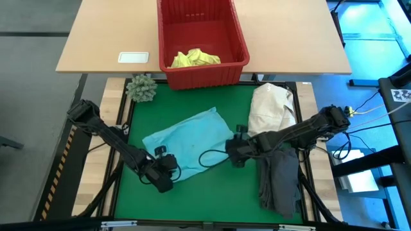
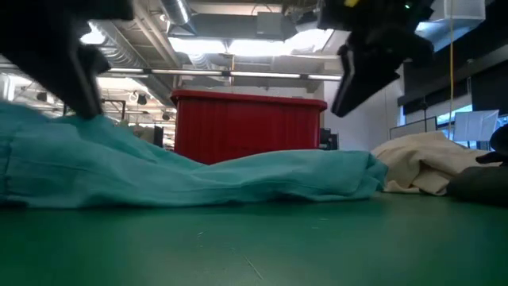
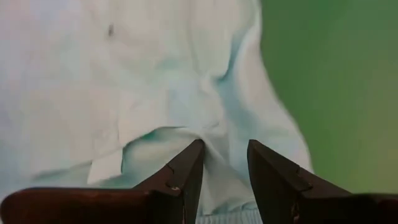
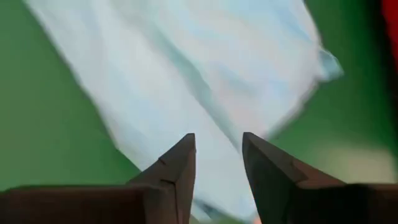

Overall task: Fold Laundry from Bin
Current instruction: Fold the blue short

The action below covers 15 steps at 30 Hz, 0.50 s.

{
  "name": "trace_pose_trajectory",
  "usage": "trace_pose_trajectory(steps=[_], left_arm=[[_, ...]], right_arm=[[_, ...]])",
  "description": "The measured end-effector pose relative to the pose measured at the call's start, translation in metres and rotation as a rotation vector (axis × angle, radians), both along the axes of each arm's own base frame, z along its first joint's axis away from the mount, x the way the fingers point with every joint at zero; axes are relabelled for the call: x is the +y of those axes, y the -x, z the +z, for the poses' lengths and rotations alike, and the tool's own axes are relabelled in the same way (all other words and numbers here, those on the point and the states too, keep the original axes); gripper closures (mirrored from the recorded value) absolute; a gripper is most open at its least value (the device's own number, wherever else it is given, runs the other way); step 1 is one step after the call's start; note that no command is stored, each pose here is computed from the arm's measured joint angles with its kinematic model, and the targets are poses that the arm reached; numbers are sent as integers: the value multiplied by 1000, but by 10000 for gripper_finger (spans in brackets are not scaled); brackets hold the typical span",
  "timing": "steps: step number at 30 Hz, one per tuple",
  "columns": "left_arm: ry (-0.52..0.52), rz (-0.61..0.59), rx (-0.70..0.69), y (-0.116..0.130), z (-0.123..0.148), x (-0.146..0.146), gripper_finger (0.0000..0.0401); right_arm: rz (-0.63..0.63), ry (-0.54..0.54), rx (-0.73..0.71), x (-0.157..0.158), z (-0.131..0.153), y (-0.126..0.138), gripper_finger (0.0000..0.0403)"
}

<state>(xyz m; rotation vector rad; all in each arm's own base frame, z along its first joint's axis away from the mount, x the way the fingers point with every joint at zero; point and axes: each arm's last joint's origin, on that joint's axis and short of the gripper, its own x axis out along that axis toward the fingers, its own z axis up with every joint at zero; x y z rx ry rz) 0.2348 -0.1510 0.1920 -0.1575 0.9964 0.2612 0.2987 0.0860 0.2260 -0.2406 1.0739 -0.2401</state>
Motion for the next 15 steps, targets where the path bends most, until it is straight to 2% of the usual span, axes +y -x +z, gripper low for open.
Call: trace_pose_trajectory(steps=[5,10,15], left_arm=[[-34,-62,-29,-13,17,3,282],[-101,-69,20,-17,32,11,282],[-305,1,108,-8,36,25,282]], right_arm=[[73,-106,-122,6,-8,-10,294],[133,-199,-184,9,-18,-12,319],[168,-263,-168,10,-33,-7,361]])
